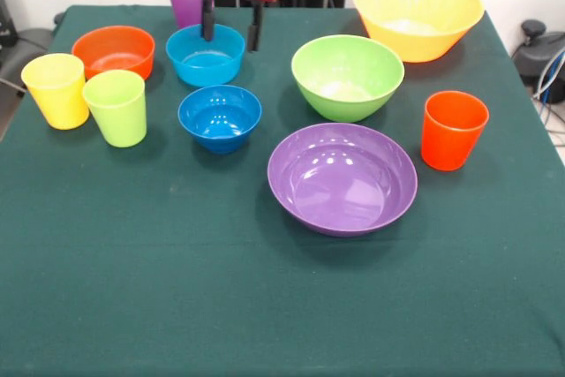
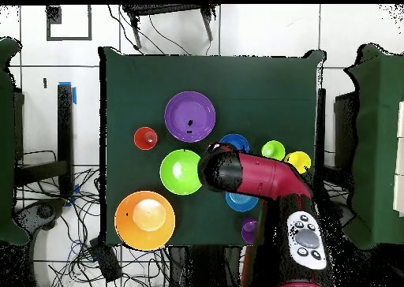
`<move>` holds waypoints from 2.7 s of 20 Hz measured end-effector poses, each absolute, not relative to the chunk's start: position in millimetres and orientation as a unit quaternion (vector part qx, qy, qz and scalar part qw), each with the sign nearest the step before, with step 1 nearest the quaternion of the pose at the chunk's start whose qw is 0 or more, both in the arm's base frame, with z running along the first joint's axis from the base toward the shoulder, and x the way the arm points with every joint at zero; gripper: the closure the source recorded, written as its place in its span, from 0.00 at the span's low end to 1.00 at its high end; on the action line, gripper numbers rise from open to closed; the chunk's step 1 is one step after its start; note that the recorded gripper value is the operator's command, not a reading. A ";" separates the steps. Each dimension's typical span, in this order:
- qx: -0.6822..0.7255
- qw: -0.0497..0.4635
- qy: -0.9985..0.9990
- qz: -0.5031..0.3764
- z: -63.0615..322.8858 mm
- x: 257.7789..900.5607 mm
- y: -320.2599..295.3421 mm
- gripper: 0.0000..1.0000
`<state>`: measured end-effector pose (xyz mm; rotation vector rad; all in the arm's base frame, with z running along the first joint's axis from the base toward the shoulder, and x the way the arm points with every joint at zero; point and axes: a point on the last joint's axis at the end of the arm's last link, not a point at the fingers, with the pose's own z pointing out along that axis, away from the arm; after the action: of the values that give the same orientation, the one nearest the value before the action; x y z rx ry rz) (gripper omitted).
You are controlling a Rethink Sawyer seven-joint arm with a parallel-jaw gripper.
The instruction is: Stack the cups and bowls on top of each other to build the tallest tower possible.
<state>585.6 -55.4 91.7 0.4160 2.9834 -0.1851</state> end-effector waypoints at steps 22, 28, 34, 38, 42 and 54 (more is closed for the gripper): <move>0.194 0.044 0.979 -0.051 40.8 584.9 33.5 0.00; 0.245 0.077 0.965 -0.053 25.7 589.0 21.1 0.00; 0.299 0.112 0.946 -0.060 8.7 591.4 6.8 0.00; 0.327 0.136 0.933 -0.062 -6.9 591.7 2.4 0.00; 0.347 0.149 0.924 -0.064 -18.5 590.6 2.8 0.00; 0.368 0.161 0.913 -0.068 -19.0 593.4 19.7 0.00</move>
<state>593.4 19.7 -19.0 1.0500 2.6071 -0.1948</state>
